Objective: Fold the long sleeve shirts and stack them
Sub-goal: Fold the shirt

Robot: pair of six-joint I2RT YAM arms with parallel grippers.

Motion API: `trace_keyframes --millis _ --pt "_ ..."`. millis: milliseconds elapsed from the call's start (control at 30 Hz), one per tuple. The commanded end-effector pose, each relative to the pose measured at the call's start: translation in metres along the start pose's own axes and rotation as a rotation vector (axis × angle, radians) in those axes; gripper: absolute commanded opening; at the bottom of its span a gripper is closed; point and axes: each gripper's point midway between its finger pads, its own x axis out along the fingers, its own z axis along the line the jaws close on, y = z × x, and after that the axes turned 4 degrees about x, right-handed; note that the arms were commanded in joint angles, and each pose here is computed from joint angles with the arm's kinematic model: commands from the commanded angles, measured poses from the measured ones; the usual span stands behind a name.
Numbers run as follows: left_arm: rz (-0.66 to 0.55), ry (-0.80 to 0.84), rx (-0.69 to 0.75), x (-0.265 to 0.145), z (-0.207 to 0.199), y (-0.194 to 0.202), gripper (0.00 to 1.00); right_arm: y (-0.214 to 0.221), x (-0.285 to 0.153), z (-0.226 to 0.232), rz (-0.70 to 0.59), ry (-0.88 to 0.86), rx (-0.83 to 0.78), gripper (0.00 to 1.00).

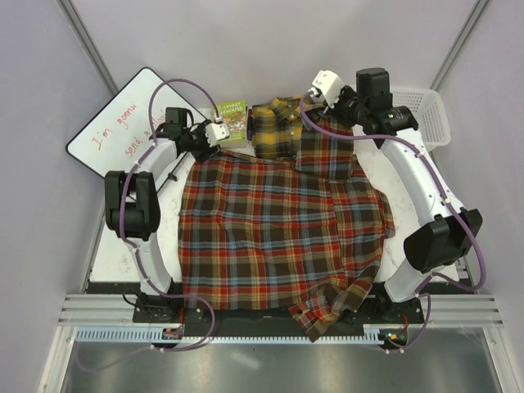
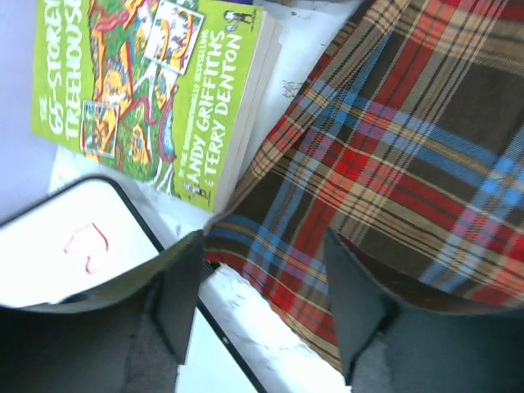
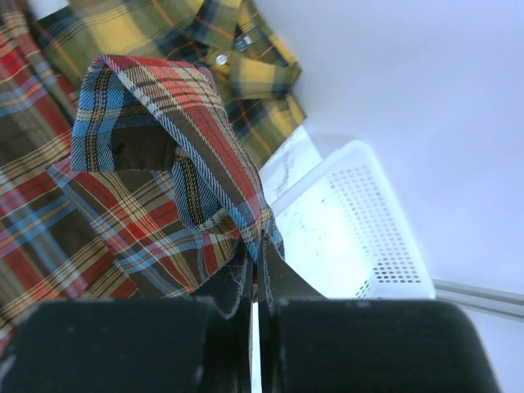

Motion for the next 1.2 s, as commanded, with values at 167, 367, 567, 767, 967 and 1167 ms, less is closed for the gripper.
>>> trace_keyframes --millis 167,367,567,767,967,1167 --pt "0.013 -0.014 0.301 0.038 0.013 0.012 0.55 -0.052 -0.007 -0.056 -0.141 0.170 -0.036 0.00" --pt "0.076 -0.013 0.325 0.053 0.016 0.030 0.52 -0.066 -0.015 -0.079 -0.188 0.258 -0.038 0.00" --pt "0.056 -0.021 0.343 0.061 0.017 0.028 0.52 -0.067 -0.019 -0.087 -0.198 0.284 -0.047 0.00" --pt "0.052 -0.021 0.363 0.068 0.013 0.026 0.50 -0.075 -0.025 -0.091 -0.226 0.298 -0.050 0.00" --pt "-0.030 -0.028 0.384 0.058 0.012 0.002 0.49 -0.078 -0.025 -0.095 -0.232 0.307 -0.053 0.00" --pt "-0.034 0.011 0.442 0.068 0.003 0.008 0.50 -0.081 -0.028 -0.098 -0.244 0.318 -0.036 0.00"
